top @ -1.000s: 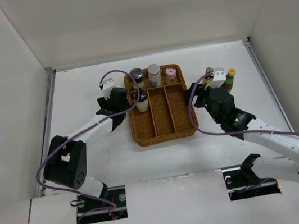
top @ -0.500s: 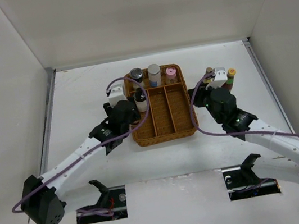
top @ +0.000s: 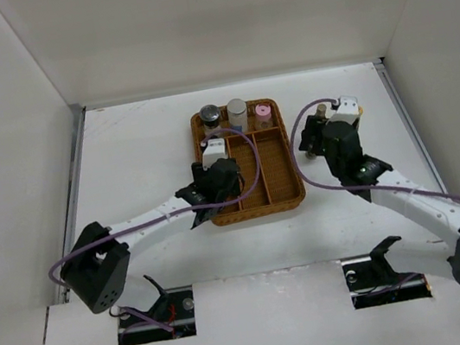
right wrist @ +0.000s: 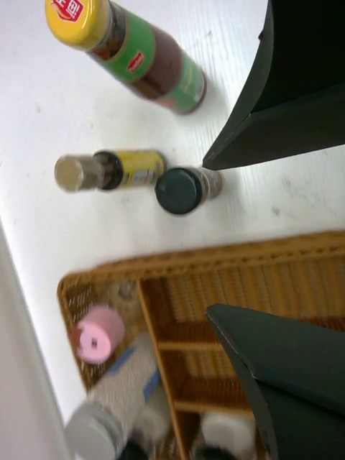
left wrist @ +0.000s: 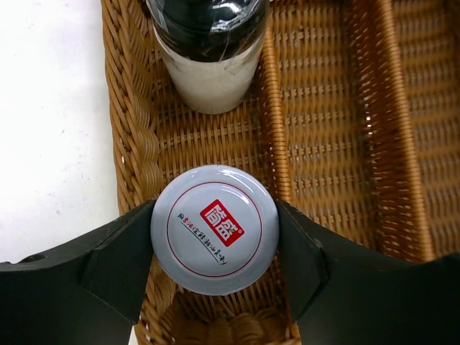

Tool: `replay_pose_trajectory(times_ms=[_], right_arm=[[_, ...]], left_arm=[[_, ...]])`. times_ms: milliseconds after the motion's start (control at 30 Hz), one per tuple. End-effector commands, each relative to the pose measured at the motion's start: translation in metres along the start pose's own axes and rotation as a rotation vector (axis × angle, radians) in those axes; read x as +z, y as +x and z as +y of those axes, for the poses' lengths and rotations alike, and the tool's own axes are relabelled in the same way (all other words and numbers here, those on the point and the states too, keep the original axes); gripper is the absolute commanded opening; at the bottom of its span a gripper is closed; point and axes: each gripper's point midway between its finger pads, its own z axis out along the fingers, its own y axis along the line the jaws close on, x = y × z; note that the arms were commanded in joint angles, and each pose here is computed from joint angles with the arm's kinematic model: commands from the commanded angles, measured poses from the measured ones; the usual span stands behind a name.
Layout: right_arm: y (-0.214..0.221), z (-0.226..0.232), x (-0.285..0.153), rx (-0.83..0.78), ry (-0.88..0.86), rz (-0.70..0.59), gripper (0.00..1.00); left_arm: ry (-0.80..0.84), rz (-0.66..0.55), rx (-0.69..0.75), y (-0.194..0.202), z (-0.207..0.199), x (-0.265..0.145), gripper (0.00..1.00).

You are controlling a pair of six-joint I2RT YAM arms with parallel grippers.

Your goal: Organize the condiment bottles

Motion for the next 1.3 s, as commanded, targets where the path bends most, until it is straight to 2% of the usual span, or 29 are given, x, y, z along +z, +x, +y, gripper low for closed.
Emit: replay_pose_trajectory(times_ms=[0,133,333,533,700,833,933,1100,1267], right_arm=[[0.004,-0.014,0.017,-0.029,0.088,0.038,0.84],[0.017,-0.017,0.039,-0.047,0.119,0.084,0.86],[0.025,-0.018,0.062,-0.047,0.14,0.118,0.87],[0.037,-0.021,0.082,-0.04,0.152,0.151,0.82],[0.046,-0.024,0.09,-0.044,0.163,0.175,0.7],[0.046,-0.024,0.093,-0.046,0.171,0.173,0.51],[0.03,-0.024,0.088,-0.037,0.18,0.125,0.38],[-0.015,-0.013,0.061,-0.053,0.177,-0.003,0.35],[-0.052,0.05,0.028,-0.05,-0.006,-0.081,0.35]], left_arm=[[0.037,-0.139,-0.085,-0.041,-0.013,0.001,0.44],[0.021,-0.132,-0.067,-0.031,-0.009,0.01,0.5],[0.014,-0.152,-0.071,-0.032,-0.001,0.013,0.66],[0.022,-0.166,-0.094,-0.038,0.007,0.011,0.75],[0.035,-0.188,-0.107,-0.046,0.009,0.003,0.79],[0.048,-0.209,-0.122,-0.054,0.01,-0.006,0.83],[0.055,-0.222,-0.13,-0.059,0.011,-0.011,0.85],[0.075,-0.308,-0.198,-0.083,0.021,-0.028,0.85],[0.079,-0.41,-0.291,-0.105,0.042,-0.045,0.85]])
